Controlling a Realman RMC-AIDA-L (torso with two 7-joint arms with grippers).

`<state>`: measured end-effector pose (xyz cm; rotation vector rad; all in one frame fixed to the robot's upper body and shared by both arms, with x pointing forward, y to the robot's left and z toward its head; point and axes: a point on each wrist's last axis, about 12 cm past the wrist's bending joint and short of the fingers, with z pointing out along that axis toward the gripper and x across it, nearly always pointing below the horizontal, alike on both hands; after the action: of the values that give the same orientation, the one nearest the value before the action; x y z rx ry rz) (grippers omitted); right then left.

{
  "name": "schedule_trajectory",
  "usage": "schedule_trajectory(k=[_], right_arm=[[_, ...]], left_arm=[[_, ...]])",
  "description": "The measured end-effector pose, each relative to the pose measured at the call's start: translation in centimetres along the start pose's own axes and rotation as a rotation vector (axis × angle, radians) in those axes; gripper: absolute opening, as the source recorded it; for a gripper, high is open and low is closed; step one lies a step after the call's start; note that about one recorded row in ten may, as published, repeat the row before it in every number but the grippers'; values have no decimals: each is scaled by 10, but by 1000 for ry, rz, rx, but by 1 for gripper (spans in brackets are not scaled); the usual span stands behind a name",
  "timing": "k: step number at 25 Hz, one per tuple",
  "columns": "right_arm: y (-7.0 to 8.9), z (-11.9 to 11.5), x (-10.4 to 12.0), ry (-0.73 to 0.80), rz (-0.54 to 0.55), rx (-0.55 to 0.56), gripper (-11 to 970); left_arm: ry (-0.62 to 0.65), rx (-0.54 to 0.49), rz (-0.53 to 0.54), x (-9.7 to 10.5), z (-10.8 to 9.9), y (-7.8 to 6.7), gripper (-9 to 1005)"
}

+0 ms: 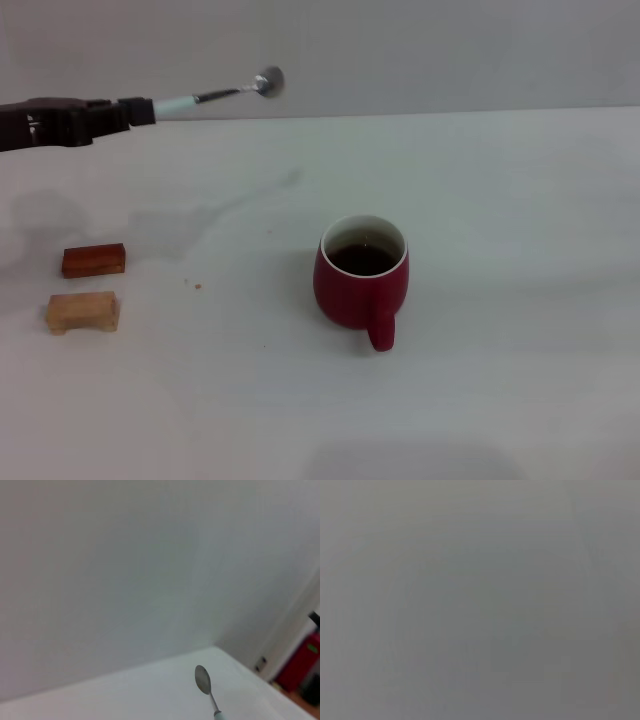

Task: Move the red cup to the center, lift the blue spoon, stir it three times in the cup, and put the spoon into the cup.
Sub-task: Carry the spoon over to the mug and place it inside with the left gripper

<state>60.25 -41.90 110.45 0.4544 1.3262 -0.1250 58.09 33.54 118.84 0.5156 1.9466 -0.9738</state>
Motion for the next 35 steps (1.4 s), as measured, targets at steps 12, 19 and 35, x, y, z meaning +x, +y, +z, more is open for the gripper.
schedule_trajectory(k=[12,19,35], right_arm=[[14,2,5,16,-3,-20,483],[27,6,5,19,-3,-58,482],[45,8,9,37,11,-88,483]], left_arm=[[145,59,-48,-27,5,-16,138],[286,54,-55,-43,17,-27,137],[507,16,44,-71,54,-51,137]])
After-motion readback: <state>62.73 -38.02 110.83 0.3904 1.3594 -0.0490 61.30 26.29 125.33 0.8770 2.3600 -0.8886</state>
